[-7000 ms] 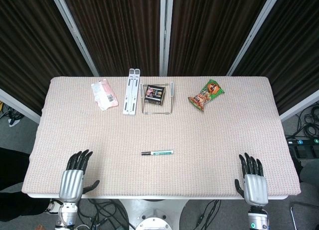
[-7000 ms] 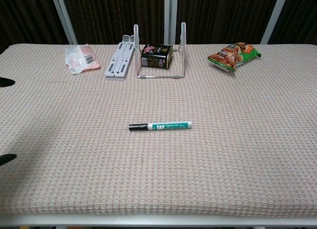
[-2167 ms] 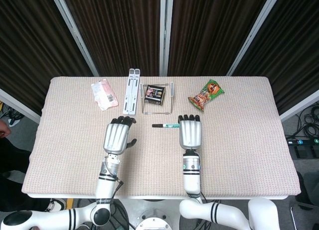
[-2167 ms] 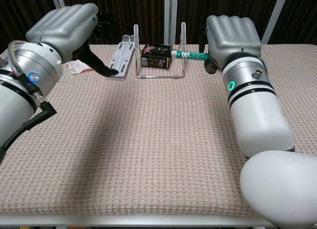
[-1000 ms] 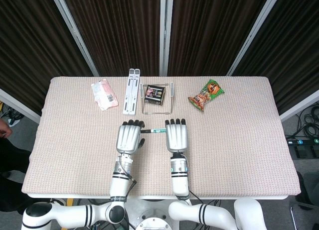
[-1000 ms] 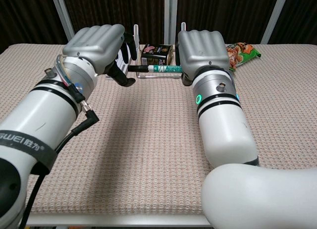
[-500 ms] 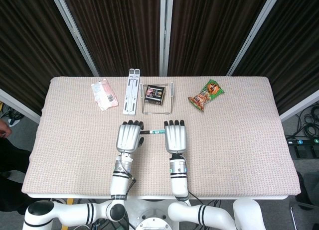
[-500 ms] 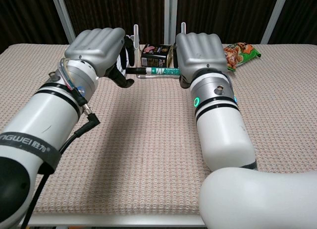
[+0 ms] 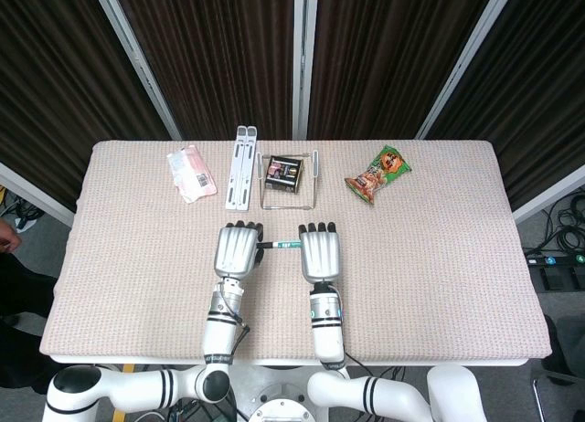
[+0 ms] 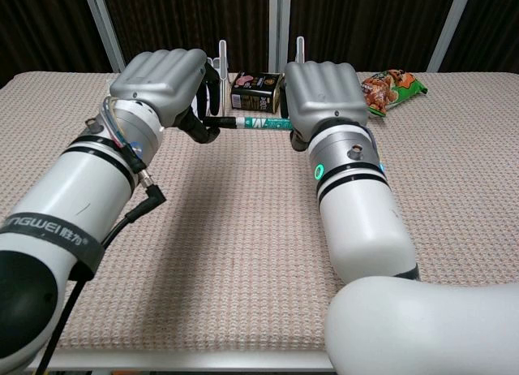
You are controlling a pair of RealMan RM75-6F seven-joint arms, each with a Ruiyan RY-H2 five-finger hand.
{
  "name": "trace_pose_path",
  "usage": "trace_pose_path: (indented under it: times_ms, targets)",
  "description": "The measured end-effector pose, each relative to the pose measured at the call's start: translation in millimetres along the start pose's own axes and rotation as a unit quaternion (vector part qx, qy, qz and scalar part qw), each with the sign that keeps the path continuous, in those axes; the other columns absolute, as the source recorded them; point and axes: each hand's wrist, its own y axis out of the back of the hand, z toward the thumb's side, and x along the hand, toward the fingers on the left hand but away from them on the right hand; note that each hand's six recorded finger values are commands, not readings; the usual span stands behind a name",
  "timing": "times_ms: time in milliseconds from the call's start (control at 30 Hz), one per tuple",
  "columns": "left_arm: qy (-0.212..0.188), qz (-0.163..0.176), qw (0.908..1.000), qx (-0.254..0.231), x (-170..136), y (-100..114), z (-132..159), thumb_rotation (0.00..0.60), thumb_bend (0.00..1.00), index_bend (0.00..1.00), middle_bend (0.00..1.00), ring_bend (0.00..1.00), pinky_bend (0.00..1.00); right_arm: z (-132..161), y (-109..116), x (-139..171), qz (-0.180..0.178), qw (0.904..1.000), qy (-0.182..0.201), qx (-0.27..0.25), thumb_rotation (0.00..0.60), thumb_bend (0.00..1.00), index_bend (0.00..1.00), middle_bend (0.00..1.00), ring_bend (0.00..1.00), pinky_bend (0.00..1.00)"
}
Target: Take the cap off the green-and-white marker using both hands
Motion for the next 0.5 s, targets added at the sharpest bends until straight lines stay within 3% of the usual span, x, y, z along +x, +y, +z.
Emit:
trace_pose_path:
  times_ms: [500]
  targets:
    - [-0.009,0.004,0.9999,-0.002,1.0,1.3,0.3,0.600,0.30,0.61,0.63,0.58,0.61,-1.5,3.9,1.2,-0.006,1.0000,0.000,-0.002,0.600,0.33,0.69,0.61,0.42,0.36]
